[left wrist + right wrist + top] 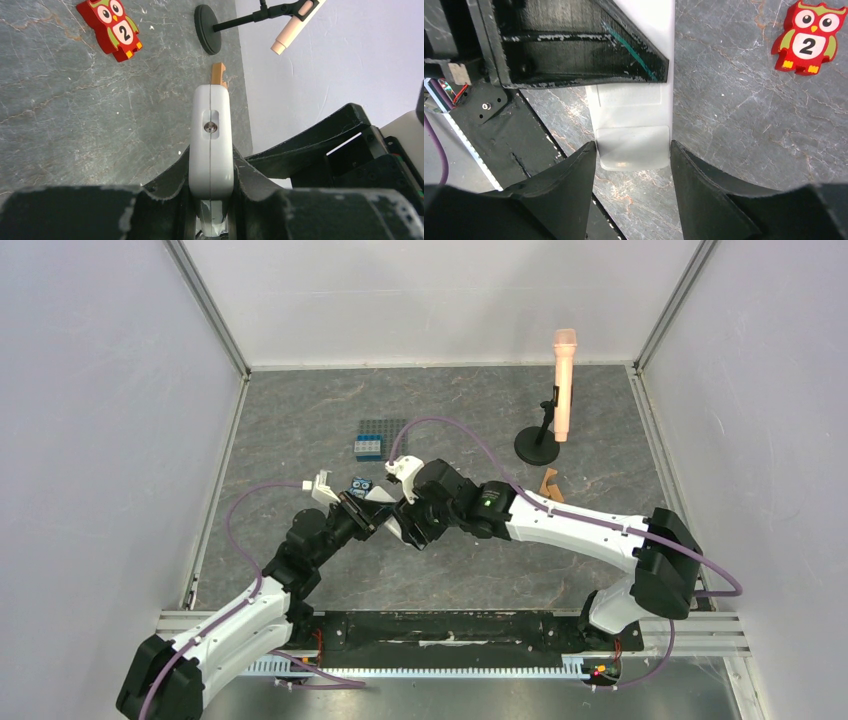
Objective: Load the batteries into the remote control
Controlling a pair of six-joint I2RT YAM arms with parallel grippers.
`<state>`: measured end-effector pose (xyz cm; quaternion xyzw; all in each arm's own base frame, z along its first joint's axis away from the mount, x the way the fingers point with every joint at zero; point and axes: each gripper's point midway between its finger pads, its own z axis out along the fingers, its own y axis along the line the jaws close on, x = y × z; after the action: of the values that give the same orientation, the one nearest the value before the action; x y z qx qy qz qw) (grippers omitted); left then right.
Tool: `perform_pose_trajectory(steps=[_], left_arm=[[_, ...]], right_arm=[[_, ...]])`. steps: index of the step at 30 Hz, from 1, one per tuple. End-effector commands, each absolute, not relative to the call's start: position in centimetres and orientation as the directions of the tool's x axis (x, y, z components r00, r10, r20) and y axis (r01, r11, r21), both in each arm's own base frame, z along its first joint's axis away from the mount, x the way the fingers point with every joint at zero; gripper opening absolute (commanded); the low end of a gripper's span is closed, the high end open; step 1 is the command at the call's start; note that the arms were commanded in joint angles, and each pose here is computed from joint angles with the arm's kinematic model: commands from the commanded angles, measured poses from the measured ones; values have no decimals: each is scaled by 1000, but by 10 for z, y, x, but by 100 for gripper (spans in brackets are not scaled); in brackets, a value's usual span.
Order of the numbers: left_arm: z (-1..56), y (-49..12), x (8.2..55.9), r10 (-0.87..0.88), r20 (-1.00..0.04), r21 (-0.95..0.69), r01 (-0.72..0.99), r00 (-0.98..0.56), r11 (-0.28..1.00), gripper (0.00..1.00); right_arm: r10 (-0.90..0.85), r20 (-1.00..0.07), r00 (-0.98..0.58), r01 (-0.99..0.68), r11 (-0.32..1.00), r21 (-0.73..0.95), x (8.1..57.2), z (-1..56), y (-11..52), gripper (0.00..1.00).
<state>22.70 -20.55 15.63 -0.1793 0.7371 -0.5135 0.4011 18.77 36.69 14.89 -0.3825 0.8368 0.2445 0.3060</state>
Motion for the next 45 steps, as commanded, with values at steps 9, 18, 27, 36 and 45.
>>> perform_pose_trajectory(steps=[9,18,27,36,45], left_arm=[[190,-210,233,-716,-379,-924,194,-586,330,2],[195,-211,234,-722,-372,-927,196,-584,319,2],[216,-214,231,-744,-297,-955,194,-598,225,2],[229,-216,225,-752,-207,-977,169,-625,129,2],[237,-216,222,-758,-135,-988,149,-638,50,2]], right_arm=[[-413,-788,-457,-803,572,166,197,197,377,67],[-264,-835,-482,-726,654,212,207,228,364,88],[168,-757,-631,-485,676,554,209,234,329,86],[374,-636,-675,-367,578,729,202,229,322,84],[408,-539,-737,-340,466,817,192,228,337,83]])
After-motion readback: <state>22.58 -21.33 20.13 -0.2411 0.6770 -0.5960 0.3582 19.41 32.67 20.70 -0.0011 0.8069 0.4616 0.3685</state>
